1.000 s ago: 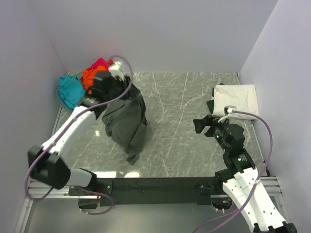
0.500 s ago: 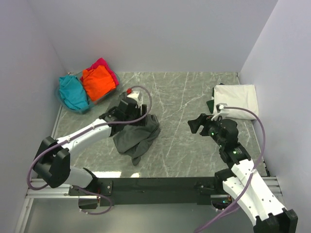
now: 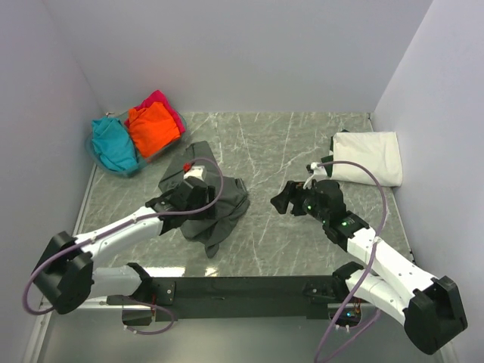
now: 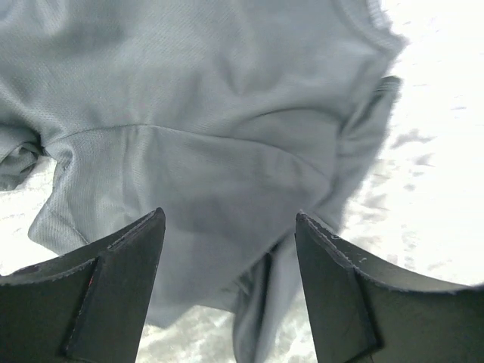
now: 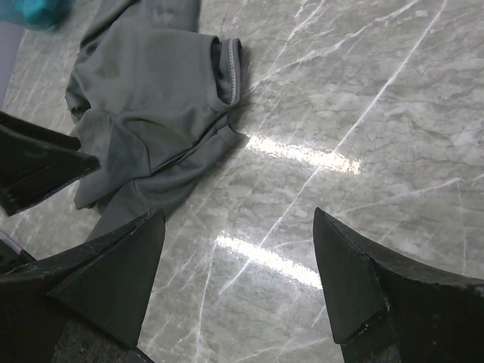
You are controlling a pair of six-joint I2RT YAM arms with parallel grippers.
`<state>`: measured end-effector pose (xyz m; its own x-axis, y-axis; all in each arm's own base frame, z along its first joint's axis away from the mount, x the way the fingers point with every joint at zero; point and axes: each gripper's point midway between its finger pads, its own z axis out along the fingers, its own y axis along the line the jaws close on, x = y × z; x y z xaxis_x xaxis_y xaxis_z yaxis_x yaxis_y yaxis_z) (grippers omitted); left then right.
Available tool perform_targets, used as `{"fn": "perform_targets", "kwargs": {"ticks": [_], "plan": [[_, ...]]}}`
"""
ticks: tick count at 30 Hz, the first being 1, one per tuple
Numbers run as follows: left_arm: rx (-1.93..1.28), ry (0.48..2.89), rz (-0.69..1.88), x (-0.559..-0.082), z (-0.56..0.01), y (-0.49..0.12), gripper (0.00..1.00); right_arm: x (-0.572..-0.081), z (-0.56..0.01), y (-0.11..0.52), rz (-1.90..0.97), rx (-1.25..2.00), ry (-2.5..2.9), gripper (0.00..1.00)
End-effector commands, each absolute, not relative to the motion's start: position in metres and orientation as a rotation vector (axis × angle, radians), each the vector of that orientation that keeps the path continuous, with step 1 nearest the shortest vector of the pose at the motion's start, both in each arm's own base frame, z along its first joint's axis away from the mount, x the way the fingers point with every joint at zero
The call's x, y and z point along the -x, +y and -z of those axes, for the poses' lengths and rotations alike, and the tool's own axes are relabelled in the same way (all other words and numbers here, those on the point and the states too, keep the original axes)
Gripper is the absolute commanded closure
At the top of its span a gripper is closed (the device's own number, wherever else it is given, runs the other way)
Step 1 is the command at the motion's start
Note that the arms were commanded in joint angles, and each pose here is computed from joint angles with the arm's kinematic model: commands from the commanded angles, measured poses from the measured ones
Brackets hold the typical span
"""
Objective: Fold and stack the t-shirts
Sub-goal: Flatten the tshirt out
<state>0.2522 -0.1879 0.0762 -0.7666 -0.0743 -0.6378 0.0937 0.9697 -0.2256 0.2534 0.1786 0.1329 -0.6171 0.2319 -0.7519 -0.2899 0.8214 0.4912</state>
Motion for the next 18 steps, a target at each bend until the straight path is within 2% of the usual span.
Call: {"fn": "perform_targets", "kwargs": {"ticks": [1,8,18], "plan": [[0.026,2.377,0.352,-0.249,-0.092,-0.187,0.25,-0.267,-0.169,0.19,-0.788,0.053,1.999,0.15],[-0.005,2.482,0.298,-0.225,-0.075,-0.184,0.23,-0.265,-0.166,0.187,-0.771,0.035,2.004,0.15],[0.004,2.546,0.157,-0.21,-0.062,-0.173,0.28,-0.263,-0.167,0.18,-0.746,0.016,1.996,0.15]]}}
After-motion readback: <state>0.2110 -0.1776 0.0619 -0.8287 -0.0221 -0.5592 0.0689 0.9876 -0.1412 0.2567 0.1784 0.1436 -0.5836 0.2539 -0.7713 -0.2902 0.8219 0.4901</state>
